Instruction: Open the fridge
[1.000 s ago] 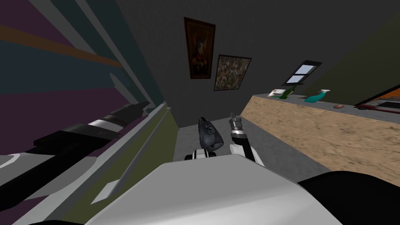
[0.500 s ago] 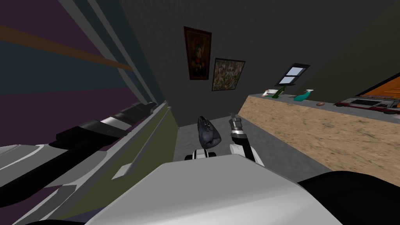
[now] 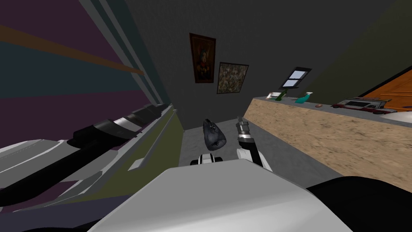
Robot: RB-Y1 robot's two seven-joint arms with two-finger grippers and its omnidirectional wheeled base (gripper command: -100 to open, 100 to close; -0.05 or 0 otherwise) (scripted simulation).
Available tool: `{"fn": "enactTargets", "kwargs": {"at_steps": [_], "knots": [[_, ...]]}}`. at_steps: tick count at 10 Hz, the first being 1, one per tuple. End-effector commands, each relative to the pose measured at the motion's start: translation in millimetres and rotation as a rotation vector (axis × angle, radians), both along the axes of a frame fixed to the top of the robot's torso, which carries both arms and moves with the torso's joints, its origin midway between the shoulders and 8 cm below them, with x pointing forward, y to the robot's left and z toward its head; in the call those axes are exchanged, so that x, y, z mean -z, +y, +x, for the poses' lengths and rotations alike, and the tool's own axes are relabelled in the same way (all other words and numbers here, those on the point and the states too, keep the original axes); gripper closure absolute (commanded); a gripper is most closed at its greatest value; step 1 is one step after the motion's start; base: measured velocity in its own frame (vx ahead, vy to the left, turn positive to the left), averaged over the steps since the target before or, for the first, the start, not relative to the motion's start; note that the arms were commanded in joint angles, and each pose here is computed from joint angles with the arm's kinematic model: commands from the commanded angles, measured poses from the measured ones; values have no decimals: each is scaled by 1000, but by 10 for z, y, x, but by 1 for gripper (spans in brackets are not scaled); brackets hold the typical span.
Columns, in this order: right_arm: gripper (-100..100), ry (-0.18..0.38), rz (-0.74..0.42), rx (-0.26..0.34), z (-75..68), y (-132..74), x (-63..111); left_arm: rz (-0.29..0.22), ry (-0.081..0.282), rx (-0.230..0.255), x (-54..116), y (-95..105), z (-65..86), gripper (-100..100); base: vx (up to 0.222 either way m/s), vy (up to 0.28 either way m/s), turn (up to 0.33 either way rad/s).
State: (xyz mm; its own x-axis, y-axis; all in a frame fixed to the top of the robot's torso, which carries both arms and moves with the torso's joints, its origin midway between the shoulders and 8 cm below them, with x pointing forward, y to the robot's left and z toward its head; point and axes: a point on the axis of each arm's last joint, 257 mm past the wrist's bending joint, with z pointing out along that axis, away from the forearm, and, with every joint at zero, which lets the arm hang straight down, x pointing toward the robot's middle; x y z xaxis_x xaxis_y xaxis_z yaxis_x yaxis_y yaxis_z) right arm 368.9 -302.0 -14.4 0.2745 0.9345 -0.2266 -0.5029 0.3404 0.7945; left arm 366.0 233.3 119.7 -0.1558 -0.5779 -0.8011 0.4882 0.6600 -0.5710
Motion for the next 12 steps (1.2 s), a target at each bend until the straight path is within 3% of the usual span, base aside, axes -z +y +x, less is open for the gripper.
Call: {"fn": "enactTargets", "kwargs": {"at_steps": [1,2,5,12], "knots": [[0,0,0,0,0,0,0,2,0,28,1,-94,-7,100,-49,2,-13],[0,0,0,0,0,0,0,-2,4,-14,18,93,106,-100,0,0,0],[0,0,0,0,0,0,1,-11,9,-96,38,446,281,-100,26,-4,13],[0,0,0,0,-1,-1,1,-12,2,-267,23,1126,533,-100,67,-17,32]]}}
